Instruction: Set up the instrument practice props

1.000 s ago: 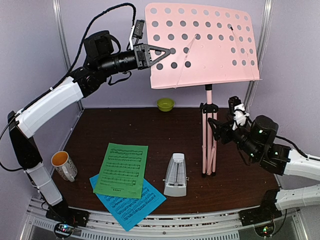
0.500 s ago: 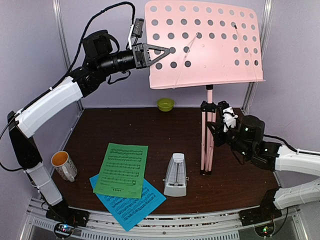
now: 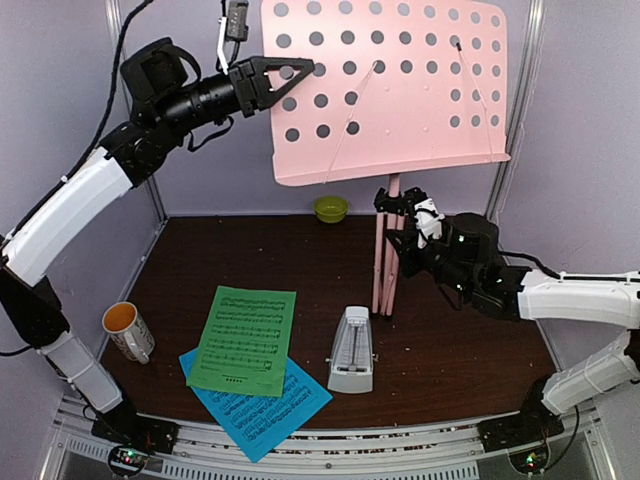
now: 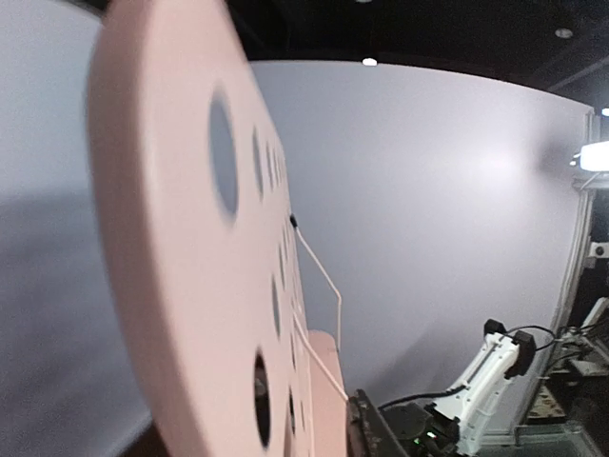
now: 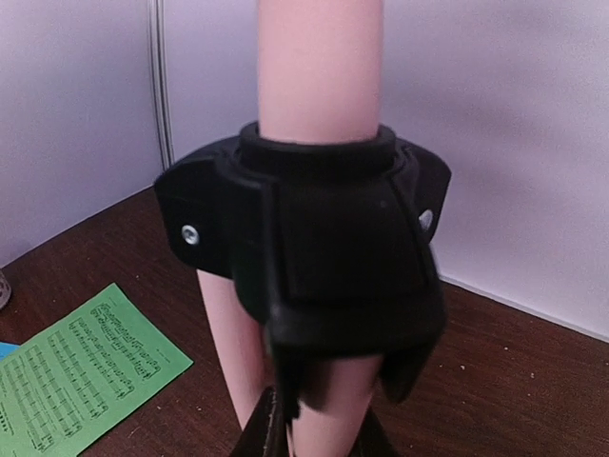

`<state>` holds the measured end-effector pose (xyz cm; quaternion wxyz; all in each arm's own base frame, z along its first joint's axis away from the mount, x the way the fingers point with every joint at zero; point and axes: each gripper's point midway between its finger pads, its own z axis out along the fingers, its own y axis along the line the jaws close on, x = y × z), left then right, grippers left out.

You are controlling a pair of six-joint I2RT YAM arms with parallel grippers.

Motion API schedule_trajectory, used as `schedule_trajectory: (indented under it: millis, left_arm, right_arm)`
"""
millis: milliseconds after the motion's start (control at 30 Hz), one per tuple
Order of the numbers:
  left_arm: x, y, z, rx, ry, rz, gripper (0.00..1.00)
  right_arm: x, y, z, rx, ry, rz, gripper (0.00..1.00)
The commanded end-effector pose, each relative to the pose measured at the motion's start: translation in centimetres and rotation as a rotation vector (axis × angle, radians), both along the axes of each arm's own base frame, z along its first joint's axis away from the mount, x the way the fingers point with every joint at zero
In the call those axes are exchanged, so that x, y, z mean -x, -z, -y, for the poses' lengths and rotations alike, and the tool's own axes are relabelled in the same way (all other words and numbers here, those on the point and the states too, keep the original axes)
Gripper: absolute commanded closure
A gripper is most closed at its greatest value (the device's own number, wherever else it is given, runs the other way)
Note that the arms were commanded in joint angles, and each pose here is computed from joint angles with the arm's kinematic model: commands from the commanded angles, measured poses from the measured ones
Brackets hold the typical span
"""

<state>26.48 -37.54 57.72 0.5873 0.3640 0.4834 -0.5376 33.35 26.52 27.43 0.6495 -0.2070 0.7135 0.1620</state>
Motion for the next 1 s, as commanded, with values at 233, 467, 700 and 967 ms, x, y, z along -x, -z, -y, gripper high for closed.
schedule_trajectory:
  millis: [233, 467, 700, 967]
  left_arm:
    - [2.6, -5.8, -7.9, 0.123, -0.243, 0.191, 0.33]
    - [1.3, -3.2, -9.2, 0.074, -0.311, 0.143, 0.23]
    - [3.2, -0.9, -12.9, 0.110, -0.405, 0.211, 0.16]
    - [-1.3, 14.1, -14.5, -0.064, -0.609, 0.065, 0.21]
  right_arm:
    - [-0.7, -7.3, -1.8, -0.221, -0.044, 0.233, 1.00]
    - [-1.4, -7.3, -1.1, -0.237, 0.009, 0.226, 1.00]
    - [-1.4, -7.4, -0.9, -0.254, 0.014, 0.223, 1.00]
    - [-1.4, -7.5, -0.8, -0.255, 0.017, 0.221, 1.00]
